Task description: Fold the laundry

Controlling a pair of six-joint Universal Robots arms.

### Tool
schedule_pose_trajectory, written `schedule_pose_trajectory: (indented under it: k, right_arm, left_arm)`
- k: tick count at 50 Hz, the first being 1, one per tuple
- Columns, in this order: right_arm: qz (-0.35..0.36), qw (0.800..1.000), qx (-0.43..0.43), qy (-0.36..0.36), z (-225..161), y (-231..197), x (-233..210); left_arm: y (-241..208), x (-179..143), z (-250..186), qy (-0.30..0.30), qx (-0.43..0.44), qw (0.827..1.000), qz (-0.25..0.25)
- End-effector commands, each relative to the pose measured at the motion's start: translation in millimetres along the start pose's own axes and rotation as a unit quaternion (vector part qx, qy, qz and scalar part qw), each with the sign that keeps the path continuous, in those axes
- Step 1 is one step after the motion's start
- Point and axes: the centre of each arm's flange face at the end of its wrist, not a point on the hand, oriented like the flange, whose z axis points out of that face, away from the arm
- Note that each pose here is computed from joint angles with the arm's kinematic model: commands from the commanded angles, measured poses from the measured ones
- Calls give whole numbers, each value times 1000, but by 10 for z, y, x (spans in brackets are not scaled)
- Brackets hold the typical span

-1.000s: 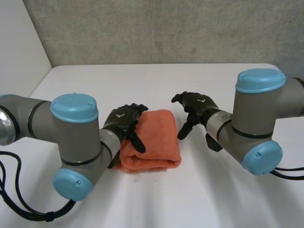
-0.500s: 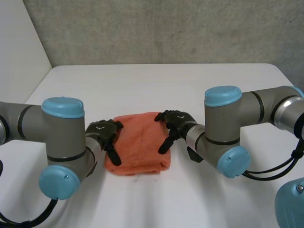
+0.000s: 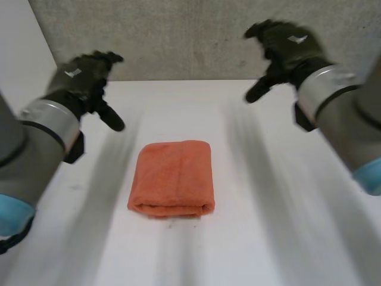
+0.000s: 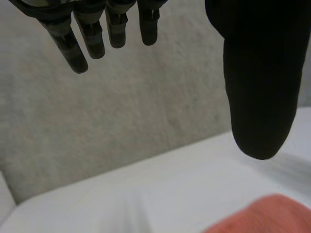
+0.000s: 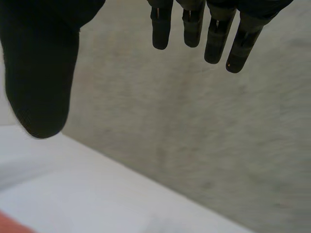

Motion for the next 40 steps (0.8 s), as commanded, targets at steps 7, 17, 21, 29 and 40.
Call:
schedule_pose_trajectory:
  k: [7,17,21,29,40]
  right_arm:
    - [-86,992,3,95,-278,-125,558]
    - [-85,992,-9,89,-282,-47,545]
    - [-85,992,-9,89,-278,-46,545]
    - [-85,992,-15,88,-274,-10,541]
    - [-85,993,-26,81,-270,69,508]
  left_arm:
    - [-109,-191,-104,-16,-18,1000,-5]
    - [-107,-155,-124,-7,-18,1000,-4]
    - [-133,-152,-124,-6,-13,1000,-4]
    - [-134,-149,-128,-6,-12,1000,-8]
    - [-112,-154,-119,-7,-15,1000,-13]
